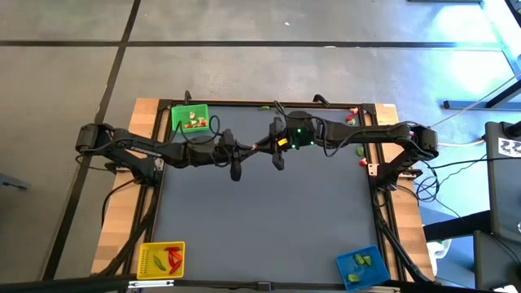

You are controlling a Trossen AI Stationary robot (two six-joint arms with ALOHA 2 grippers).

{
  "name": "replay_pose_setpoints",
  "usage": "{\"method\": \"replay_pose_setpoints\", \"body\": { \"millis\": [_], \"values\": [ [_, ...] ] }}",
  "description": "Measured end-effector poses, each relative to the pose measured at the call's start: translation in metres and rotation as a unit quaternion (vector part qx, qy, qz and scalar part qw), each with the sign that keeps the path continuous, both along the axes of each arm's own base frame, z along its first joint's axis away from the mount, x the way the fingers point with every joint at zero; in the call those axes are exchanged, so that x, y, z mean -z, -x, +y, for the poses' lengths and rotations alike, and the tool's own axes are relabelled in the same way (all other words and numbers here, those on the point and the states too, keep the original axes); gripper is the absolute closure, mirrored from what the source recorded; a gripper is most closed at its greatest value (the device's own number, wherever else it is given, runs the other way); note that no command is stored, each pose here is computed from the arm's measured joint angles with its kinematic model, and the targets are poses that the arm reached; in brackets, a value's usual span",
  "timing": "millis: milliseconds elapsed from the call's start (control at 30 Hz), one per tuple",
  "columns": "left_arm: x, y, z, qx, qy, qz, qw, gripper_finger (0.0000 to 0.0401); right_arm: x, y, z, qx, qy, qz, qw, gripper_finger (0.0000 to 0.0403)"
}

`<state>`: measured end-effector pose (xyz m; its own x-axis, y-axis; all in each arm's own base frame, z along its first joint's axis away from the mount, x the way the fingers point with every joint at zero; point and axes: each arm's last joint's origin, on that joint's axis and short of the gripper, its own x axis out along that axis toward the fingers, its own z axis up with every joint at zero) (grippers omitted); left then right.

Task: Sort produce into baskets
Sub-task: Put the brown mushroom into the green bin

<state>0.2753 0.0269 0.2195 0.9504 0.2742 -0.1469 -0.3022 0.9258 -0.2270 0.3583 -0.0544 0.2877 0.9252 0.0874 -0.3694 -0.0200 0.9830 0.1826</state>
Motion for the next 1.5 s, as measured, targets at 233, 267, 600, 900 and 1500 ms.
{"method": "replay_pose_setpoints", "body": {
  "millis": [233,267,600,900,1500],
  "values": [
    [0.002,0.0,0.001,-0.004,-0.001,0.007,1.0,0.0395,0.0,0.001,0.0,-0.002,0.0,0.005,1.0,0.0253],
    [0.001,0.001,0.001,-0.005,-0.001,0.01,1.0,0.0394,0.0,0.003,0.0,-0.004,0.004,0.009,1.0,0.0245],
    [-0.003,0.018,0.006,-0.019,0.006,0.069,0.997,0.0394,-0.02,0.034,0.003,0.024,0.046,0.058,0.997,0.0218],
    [-0.014,0.049,0.012,-0.061,0.021,0.124,0.99,0.0391,-0.01,0.048,0.003,0.057,0.056,0.145,0.986,0.0219],
    [-0.021,0.122,0.036,-0.207,0.082,0.22,0.95,0.039,0.026,0.053,0.002,0.085,0.043,0.174,0.98,0.022]
  ]
}}
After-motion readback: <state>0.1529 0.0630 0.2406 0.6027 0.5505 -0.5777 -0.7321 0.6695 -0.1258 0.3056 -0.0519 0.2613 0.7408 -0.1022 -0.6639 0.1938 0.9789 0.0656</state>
